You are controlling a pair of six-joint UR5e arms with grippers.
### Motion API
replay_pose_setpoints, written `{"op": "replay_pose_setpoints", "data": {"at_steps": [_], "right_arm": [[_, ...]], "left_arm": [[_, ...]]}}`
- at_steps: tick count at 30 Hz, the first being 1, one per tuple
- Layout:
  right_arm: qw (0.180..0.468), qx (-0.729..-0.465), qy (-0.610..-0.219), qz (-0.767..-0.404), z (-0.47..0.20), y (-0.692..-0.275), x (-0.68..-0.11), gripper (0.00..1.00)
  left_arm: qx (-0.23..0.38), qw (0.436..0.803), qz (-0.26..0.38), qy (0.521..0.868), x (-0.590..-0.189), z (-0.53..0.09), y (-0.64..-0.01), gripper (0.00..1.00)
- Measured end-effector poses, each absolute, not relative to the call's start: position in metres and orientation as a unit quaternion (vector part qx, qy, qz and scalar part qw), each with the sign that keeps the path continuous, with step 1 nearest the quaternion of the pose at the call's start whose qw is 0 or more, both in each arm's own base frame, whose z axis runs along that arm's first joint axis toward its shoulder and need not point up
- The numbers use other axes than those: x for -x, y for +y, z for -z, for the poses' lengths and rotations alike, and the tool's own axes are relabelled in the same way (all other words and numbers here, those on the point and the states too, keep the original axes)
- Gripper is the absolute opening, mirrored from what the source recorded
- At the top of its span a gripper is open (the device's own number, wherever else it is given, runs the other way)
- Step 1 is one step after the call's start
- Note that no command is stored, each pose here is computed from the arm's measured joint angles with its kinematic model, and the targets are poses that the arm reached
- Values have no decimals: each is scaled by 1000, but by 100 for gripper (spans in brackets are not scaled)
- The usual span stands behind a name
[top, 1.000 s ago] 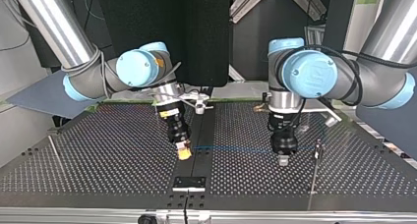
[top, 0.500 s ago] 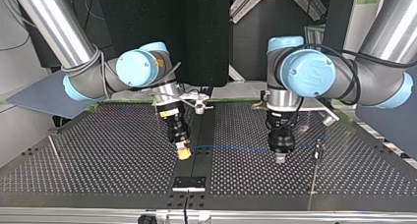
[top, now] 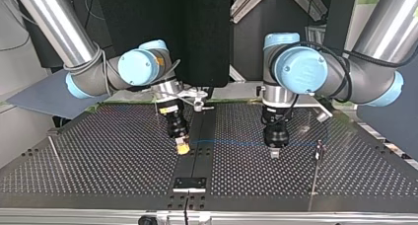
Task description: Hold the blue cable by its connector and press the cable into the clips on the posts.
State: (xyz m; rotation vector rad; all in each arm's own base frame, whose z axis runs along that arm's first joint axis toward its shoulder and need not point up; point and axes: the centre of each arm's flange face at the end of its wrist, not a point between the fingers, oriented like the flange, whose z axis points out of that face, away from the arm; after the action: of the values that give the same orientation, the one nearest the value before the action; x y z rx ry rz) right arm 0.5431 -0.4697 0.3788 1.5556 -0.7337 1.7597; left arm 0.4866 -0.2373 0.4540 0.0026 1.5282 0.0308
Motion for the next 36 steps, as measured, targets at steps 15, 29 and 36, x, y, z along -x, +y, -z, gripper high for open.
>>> {"op": "replay_pose_setpoints", "data": {"at_steps": [15, 29, 36], "right_arm": [[336, -623, -322, -628, -318, -465, -517, 0], [337, -649, -344, -589, -267, -453, -493, 0], [339, -651, -349, -582, -252, -450, -485, 0]], "left_arm": [[-22, 697, -14, 717, -481, -396, -257, 1], [-42, 680, -6, 732, -472, -344, -285, 1], [-43, 681, -2, 731, -468, -337, -291, 1]]}}
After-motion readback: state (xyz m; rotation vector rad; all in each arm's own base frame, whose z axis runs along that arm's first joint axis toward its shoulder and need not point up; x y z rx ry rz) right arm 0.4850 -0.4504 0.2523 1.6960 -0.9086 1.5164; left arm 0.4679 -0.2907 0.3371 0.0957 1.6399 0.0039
